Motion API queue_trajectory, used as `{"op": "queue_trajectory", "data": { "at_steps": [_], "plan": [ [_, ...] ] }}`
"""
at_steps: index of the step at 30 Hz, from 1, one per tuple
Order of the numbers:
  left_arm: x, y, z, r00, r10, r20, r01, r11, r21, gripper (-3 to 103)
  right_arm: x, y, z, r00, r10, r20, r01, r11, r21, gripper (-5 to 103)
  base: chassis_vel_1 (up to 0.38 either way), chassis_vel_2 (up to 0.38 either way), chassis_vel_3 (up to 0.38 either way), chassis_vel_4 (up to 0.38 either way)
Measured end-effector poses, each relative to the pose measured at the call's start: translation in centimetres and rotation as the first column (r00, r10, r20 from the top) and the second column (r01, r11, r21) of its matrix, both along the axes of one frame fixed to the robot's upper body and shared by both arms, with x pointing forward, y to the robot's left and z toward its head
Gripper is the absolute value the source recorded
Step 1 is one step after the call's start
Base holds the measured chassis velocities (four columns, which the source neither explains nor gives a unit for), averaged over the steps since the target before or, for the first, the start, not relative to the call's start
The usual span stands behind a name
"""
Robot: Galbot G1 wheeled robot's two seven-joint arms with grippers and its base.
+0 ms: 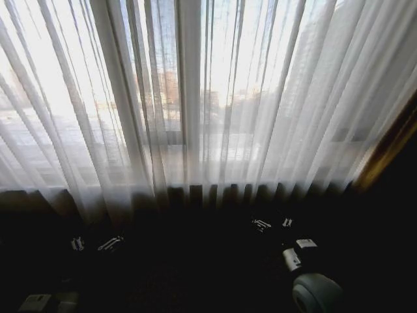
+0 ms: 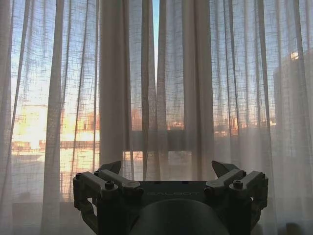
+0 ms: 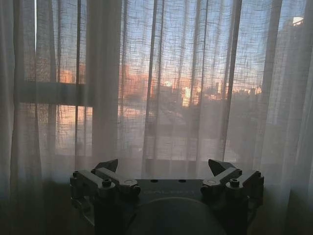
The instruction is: Open the curtains by pulling them apart, changing their state from closed to fully open.
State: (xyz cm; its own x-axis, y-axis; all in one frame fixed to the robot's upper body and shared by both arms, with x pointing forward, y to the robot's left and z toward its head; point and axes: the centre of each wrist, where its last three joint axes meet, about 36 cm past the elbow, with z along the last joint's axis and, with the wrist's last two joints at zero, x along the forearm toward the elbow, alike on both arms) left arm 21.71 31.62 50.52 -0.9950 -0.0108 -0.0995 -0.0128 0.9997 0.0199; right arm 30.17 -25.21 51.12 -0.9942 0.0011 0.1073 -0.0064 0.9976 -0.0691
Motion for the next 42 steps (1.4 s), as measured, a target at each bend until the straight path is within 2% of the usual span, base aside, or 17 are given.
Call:
{"op": "queue_trajectory", "data": {
  "at_steps": [25,42],
  "plan": [
    [-0.26,0.23,-0.20,1.000,0.002,0.000,-0.002,1.000,0.006,100,-0.04,0.00,-0.04,1.000,0.013,0.011,-0.013,1.000,0.004,100,-0.006,0.011,0.011,-0.008],
    [-0.43,0.27,-0.28,1.000,0.004,0.003,-0.004,1.000,0.008,100,-0.05,0.18,-0.15,1.000,0.027,0.016,-0.027,1.000,-0.013,100,-0.151,0.172,0.142,-0.175]
  ]
}}
